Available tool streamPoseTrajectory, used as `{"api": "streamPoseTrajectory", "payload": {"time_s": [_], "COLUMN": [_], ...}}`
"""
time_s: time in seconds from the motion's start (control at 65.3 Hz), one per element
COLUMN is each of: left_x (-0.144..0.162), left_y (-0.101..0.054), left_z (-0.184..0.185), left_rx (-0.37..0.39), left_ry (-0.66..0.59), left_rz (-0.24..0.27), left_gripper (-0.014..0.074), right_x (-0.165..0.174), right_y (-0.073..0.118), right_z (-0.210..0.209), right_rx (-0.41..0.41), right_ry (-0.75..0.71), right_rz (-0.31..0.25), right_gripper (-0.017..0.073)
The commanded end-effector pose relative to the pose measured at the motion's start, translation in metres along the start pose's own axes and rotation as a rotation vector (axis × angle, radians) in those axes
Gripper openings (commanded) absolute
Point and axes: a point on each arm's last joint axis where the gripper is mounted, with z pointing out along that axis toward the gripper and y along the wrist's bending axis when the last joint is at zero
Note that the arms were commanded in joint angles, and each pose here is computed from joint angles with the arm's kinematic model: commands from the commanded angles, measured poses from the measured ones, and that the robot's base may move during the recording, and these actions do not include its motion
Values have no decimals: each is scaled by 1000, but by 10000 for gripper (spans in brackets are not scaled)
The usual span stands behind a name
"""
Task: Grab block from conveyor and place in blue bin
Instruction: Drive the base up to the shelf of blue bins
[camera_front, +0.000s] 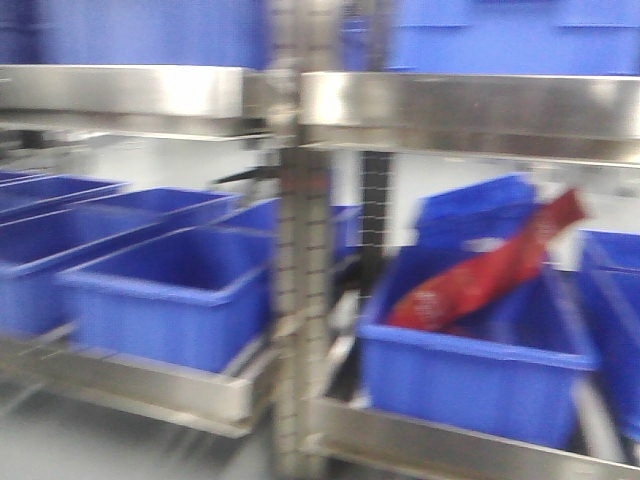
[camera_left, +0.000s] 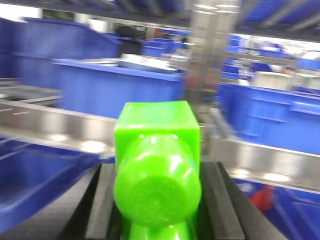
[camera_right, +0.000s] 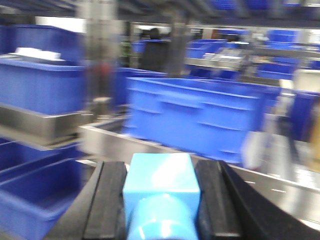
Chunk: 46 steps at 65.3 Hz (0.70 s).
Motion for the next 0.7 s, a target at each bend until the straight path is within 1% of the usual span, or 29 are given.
{"api": "streamPoseTrajectory", "payload": {"time_s": [0.0, 0.689], "left_x": [-3, -3], "left_y": [0, 0], "left_z": [-1, -1], "left_rx": [-5, -5], "left_ry": [-26, -26], "left_rz": [3, 3], "left_gripper": [-111, -111], "right_x": [-2, -2], "right_y": [0, 0], "right_z": [0, 0], "right_rx": [4, 4], "right_ry": [-22, -22], "right_rz": [-12, -12], "right_gripper": [-162, -162]}}
